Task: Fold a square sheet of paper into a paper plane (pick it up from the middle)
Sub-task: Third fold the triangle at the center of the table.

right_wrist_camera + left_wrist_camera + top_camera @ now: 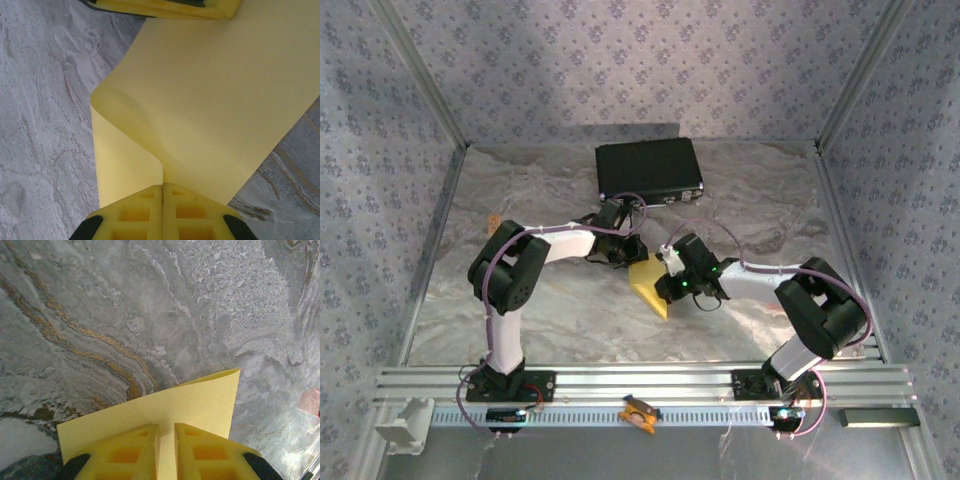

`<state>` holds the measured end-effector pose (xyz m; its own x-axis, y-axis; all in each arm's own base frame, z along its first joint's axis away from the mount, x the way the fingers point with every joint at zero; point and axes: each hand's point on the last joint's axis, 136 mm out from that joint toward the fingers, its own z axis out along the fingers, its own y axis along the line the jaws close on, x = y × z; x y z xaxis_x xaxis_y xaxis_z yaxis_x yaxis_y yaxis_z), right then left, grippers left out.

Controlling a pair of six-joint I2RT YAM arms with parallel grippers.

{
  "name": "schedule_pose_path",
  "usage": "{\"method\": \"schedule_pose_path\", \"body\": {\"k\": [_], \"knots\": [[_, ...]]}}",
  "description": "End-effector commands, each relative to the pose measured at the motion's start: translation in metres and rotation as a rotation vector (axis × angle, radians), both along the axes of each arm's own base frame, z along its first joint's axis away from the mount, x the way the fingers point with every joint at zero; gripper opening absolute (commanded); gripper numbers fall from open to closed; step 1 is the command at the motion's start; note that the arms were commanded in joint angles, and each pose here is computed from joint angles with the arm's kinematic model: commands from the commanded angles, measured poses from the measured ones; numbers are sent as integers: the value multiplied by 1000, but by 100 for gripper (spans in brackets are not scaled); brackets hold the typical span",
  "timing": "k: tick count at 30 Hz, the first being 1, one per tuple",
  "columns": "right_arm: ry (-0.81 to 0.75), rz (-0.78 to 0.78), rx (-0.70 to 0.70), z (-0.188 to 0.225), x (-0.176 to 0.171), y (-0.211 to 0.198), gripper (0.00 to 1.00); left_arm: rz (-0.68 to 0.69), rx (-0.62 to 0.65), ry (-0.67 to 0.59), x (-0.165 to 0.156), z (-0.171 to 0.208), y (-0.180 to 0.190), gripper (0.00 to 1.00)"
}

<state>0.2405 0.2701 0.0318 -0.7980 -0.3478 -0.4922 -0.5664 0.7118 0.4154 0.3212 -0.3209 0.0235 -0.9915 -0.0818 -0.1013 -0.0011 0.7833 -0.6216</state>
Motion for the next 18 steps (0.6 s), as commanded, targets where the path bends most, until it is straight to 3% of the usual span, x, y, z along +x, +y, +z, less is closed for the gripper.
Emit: {"method": "schedule_pose_path", "body": {"k": [1,18], "knots": [[15,-28,-32,-5,3,-6,0,-10,26,29,-5,-10,3,16],[42,-29,-32,-10,1,-5,0,-10,32,32,-6,-11,3,16]]}}
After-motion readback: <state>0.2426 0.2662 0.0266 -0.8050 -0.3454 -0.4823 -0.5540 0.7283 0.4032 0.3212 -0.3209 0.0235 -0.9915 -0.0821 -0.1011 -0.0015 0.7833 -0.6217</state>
